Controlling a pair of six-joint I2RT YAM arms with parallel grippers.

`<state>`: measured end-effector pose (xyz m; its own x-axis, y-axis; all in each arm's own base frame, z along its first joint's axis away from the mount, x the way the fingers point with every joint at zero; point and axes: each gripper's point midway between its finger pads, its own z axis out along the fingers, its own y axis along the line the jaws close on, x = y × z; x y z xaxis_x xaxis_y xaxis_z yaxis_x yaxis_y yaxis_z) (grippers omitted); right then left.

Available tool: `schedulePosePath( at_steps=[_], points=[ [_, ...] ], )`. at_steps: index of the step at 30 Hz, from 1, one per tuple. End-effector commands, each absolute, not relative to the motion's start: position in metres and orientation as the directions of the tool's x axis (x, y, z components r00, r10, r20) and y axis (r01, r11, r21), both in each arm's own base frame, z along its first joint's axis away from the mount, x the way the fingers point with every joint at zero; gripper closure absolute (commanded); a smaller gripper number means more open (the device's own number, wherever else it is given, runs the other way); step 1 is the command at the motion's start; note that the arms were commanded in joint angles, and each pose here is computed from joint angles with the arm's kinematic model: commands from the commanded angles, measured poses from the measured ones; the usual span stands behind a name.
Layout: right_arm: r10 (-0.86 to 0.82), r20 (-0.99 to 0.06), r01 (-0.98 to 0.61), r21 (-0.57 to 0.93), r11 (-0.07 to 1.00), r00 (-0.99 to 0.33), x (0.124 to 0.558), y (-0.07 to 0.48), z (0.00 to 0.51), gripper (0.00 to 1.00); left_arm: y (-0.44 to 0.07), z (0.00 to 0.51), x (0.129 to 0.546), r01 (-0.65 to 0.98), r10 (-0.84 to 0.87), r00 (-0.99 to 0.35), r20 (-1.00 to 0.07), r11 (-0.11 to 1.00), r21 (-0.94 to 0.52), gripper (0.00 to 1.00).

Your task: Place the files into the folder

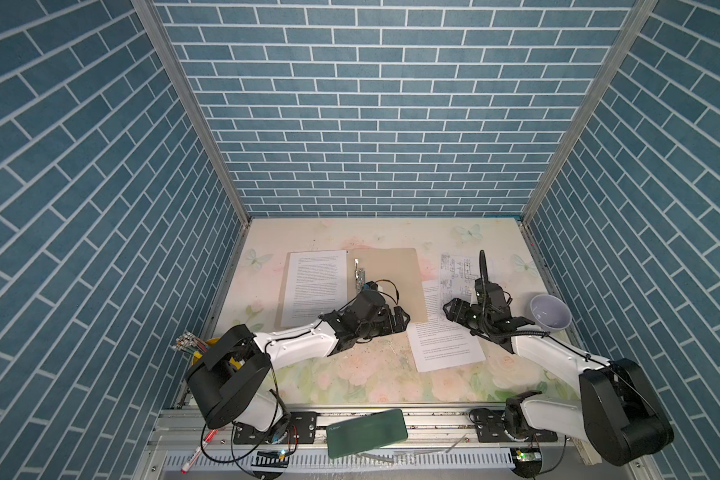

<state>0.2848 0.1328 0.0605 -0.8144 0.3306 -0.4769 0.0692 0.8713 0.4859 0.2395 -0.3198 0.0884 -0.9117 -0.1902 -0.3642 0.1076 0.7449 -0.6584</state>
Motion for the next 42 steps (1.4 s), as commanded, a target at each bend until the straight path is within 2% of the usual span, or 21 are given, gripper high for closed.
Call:
schedulePosePath(
  at_steps=[1, 7, 14, 27, 33, 42],
  points=[
    [0.311, -0.472, 0.094, 0.428, 0.899, -0.825, 0.266, 0.117, 0.049, 0.22, -0.322, 0.078, 0.226, 0.063, -0.234, -0.906, -0.352, 0.749, -0.66, 0.0],
    [0.336, -0.473, 0.149, 0.39, 0.909, -0.815, 0.243, 0.094, 0.04, 0.21, -0.335, 0.061, 0.197, 0.028, -0.256, -0.915, -0.312, 0.73, -0.683, 0.01],
    [0.358, -0.426, 0.181, 0.402, 0.898, -0.831, 0.221, 0.089, 0.031, 0.2, -0.355, 0.049, 0.169, 0.017, -0.252, -0.925, -0.286, 0.722, -0.691, 0.04],
    [0.42, -0.348, 0.269, 0.405, 0.874, -0.838, 0.198, 0.082, 0.021, 0.25, -0.388, 0.02, 0.129, -0.047, -0.294, -0.932, -0.212, 0.678, -0.733, 0.14],
    [0.42, -0.307, 0.262, 0.444, 0.857, -0.854, 0.19, 0.089, 0.018, 0.28, -0.391, 0.008, 0.121, -0.086, -0.34, -0.922, -0.185, 0.645, -0.759, 0.17],
    [0.405, -0.274, 0.251, 0.46, 0.852, -0.872, 0.188, 0.096, 0.017, 0.33, -0.38, 0.0, 0.13, -0.096, -0.409, -0.882, -0.232, 0.638, -0.764, 0.2]
  ],
)
